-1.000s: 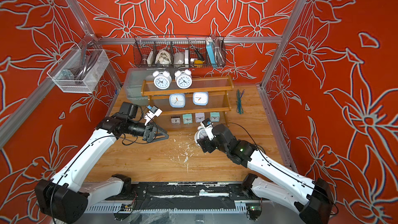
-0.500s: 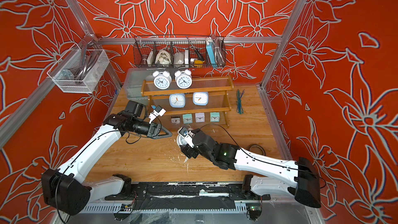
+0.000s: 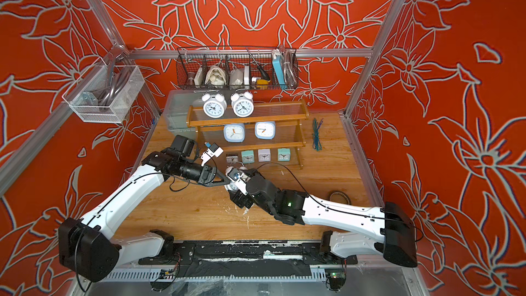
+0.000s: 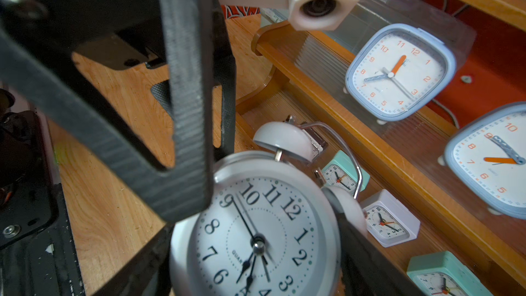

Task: Place the alarm clocks on the shelf by style
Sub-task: Pick up the alarm from the center of the board.

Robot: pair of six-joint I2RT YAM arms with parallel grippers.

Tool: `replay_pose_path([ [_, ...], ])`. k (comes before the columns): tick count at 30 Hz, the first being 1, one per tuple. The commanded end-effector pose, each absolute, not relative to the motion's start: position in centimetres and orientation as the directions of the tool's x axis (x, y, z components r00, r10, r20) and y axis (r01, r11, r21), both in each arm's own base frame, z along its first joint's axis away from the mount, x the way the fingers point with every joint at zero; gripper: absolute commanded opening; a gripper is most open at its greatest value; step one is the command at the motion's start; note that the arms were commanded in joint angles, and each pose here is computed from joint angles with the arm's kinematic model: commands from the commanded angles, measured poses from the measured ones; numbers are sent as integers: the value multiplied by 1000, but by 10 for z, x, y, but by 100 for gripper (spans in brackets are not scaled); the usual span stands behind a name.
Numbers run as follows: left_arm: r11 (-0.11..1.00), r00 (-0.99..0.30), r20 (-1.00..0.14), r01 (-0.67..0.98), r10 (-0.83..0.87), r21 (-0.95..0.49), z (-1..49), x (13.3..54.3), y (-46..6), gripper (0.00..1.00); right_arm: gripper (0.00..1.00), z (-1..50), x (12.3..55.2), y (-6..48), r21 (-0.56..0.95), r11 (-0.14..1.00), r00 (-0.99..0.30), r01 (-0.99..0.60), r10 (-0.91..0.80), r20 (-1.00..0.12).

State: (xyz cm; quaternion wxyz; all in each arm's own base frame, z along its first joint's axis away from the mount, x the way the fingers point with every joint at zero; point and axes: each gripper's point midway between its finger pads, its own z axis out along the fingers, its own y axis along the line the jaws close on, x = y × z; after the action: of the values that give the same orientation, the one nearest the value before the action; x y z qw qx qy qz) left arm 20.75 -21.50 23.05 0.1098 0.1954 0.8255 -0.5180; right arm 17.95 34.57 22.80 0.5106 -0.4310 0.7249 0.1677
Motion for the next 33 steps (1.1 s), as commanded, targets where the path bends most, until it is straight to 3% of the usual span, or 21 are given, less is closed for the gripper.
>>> replay_pose_path([
  [1, 385, -896, -382, 442, 224, -810, 226, 206, -217, 77, 60, 267, 182, 358, -160, 602, -73, -782, -343, -936],
  [10, 367, -883, -401, 467, 243, -805, 227, 201, -220, 67, 60, 265, 182, 364, -177, 604, -63, -777, -354, -933],
  [20, 356, -864, -439, 502, 246, -788, 229, 199, -219, 39, 63, 262, 183, 363, -193, 608, -61, -770, -371, -927],
  [26, 344, -841, -482, 541, 247, -767, 234, 198, -219, 22, 74, 254, 180, 358, -196, 598, -78, -778, -401, -913],
  [33, 314, -782, -561, 623, 271, -717, 243, 195, -219, 11, 94, 241, 160, 354, -110, 489, -135, -865, -438, -889],
])
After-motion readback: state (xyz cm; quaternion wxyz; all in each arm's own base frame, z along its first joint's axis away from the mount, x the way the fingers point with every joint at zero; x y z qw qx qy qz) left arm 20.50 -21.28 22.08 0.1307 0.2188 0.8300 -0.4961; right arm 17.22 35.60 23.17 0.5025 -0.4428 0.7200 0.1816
